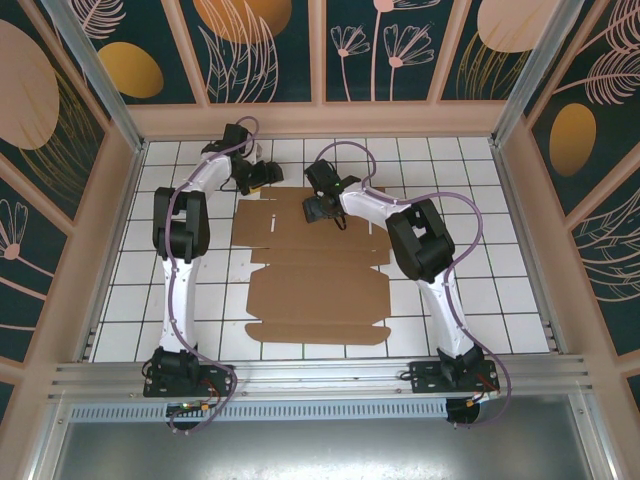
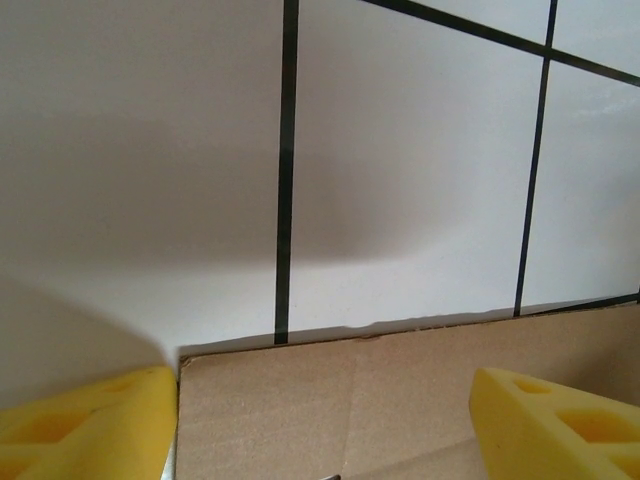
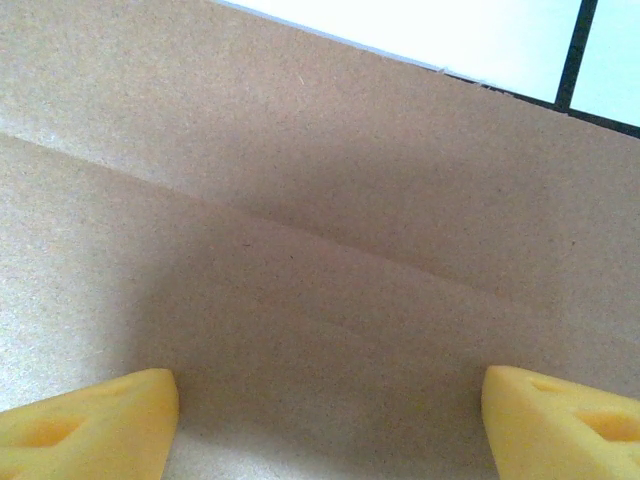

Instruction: Fold the paper box

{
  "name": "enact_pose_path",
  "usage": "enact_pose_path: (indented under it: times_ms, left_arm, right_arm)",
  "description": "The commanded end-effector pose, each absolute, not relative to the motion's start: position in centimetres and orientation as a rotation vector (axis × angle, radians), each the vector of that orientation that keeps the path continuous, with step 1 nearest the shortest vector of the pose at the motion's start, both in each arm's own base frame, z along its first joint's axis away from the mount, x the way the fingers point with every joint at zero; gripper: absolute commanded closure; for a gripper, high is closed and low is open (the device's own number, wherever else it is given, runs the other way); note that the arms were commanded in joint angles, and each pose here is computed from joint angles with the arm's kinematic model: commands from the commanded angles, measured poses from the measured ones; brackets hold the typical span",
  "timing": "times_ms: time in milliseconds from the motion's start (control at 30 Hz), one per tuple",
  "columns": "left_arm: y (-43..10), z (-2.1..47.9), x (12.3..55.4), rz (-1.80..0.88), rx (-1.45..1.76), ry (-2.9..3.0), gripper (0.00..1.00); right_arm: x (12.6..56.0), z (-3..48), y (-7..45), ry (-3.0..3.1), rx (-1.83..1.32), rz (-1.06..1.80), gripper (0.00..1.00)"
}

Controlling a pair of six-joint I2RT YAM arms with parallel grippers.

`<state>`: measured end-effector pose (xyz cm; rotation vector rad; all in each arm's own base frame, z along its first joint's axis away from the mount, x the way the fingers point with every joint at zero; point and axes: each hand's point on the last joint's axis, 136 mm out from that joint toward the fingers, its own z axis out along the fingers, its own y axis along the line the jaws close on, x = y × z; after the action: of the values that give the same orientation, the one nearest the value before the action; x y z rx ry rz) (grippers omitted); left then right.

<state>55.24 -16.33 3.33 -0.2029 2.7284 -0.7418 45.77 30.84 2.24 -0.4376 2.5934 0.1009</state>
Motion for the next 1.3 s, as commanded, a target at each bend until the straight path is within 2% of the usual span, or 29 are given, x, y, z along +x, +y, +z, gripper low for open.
enact_pose_path:
  times_ms: [0, 367, 667, 1033, 1133, 1267]
  left_arm:
    - [-20.0, 2.6, 52.5, -0.927, -0.169, 2.783, 0.24]
    - [-21.2, 10.2, 53.9, -1.295, -0.306, 2.530, 0.28]
    - [-22.3, 10.8, 53.0, -1.427, -0.350, 2.475, 0.28]
    - [-25.8, 7.6, 52.9, -1.429, -0.355, 2.537, 0.30]
    - [-24.2, 9.5, 53.8, -1.346, -0.359, 2.512, 0.30]
    - [-19.4, 13.2, 54.2, -1.206, -0.416, 2.438, 0.28]
  right_arm:
    - [42.1, -2.9, 26.9, 2.783, -0.491, -0.069, 0.20]
    - [42.0, -3.6, 27.0, 2.797, -0.488, -0.041, 0.21]
    - [41.9, -4.3, 27.0, 2.809, -0.493, -0.034, 0.21]
    - [41.9, -4.2, 26.6, 2.811, -0.485, -0.046, 0.21]
    - [42.1, -3.7, 26.2, 2.807, -0.472, -0.040, 0.21]
    - [42.7, -1.6, 26.6, 2.761, -0.460, 0.013, 0.21]
